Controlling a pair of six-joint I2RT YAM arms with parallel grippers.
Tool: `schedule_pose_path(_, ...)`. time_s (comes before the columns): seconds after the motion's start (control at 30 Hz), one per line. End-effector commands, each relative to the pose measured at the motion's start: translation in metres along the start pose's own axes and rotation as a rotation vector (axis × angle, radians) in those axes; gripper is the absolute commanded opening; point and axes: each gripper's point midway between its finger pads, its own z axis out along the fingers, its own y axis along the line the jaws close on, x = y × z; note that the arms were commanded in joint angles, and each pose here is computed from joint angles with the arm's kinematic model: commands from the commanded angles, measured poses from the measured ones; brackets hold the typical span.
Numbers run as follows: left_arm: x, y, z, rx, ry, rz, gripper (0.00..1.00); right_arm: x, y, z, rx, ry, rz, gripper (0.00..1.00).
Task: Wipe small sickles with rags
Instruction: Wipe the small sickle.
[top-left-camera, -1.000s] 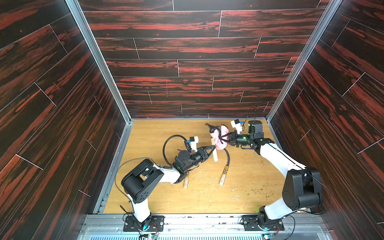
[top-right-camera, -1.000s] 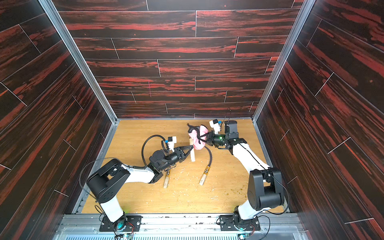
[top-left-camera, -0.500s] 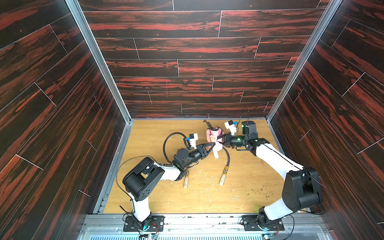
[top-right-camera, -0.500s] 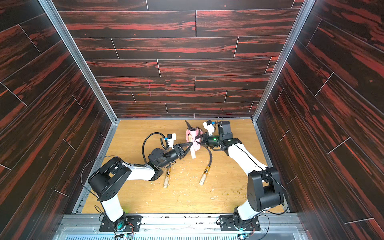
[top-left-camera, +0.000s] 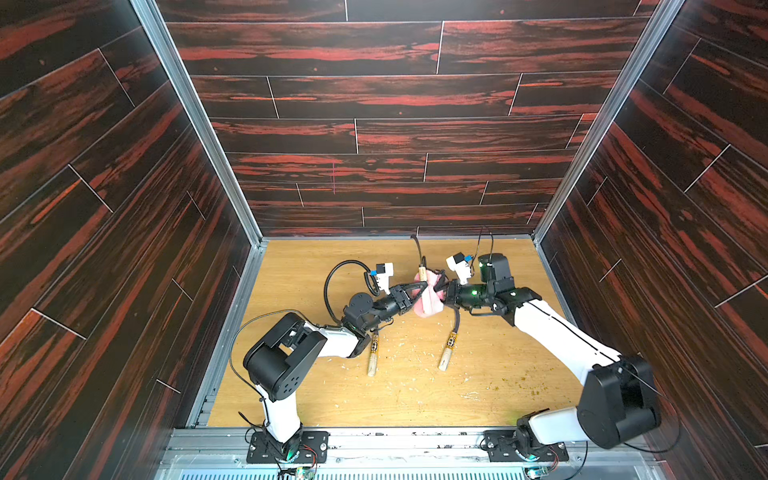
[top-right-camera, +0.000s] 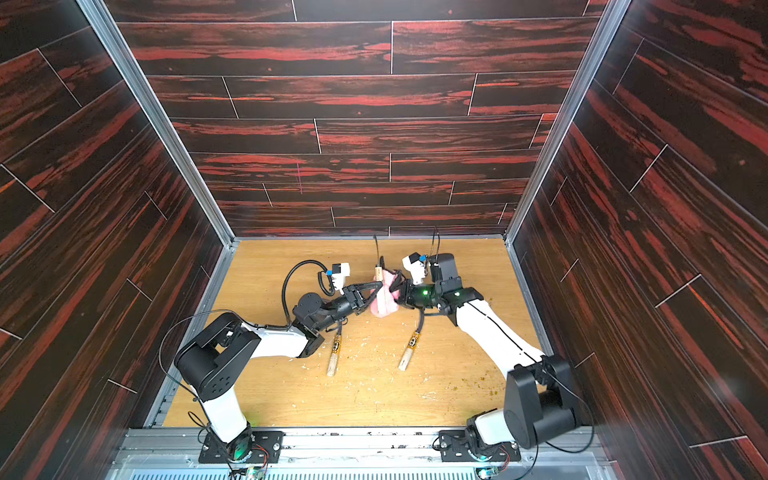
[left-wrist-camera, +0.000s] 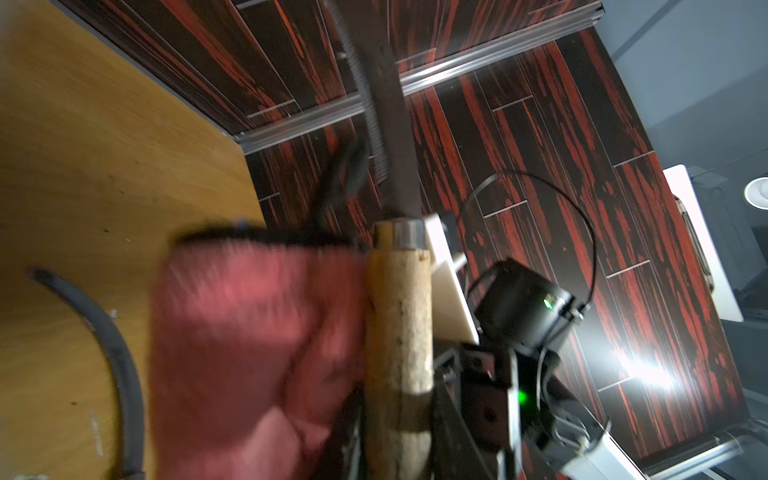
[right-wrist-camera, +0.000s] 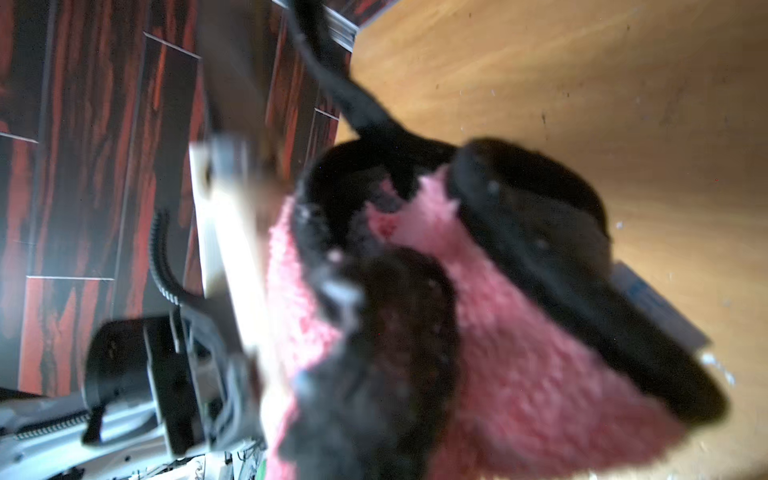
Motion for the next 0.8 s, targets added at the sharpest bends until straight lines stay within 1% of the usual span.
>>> schedule_pose_path(0.0,-0.029,-0.003,-0.008,-0.027,-0.076,0.065,0.0,0.031,0.019,-0.009,-0.033,0.067,-0.027,0.0)
schedule_pose_path(0.2,-0.041,-0.006,-0.01,-0.039,-0.084,0.09,0.0,0.055,0.006,-0.012,0.013,0.093,0.003,0.0)
schedule_pose_path(0.3,-0.038,0.0,-0.01,-0.059,-0.066,0.086,0.0,0.055,-0.001,-0.018,0.073,0.073,-0.006,0.0)
schedule_pose_path(0.33,-0.038,-0.011,-0.011,-0.042,-0.062,0.094,0.0,0.053,-0.001,-0.02,0.088,0.067,-0.015,0.0)
schedule_pose_path(0.5,-0.027,-0.013,-0.018,-0.046,-0.031,0.076,0.0,0.023,-0.001,-0.03,0.136,0.02,-0.045,0.0)
schedule_pose_path(0.67,-0.012,-0.015,-0.029,-0.079,-0.018,0.084,0.0,-0.024,0.002,-0.047,0.13,-0.071,-0.054,0.0)
schedule_pose_path(0.77,0.001,-0.017,-0.028,-0.08,0.008,0.082,0.0,-0.049,0.007,-0.045,0.108,-0.092,-0.07,0.0)
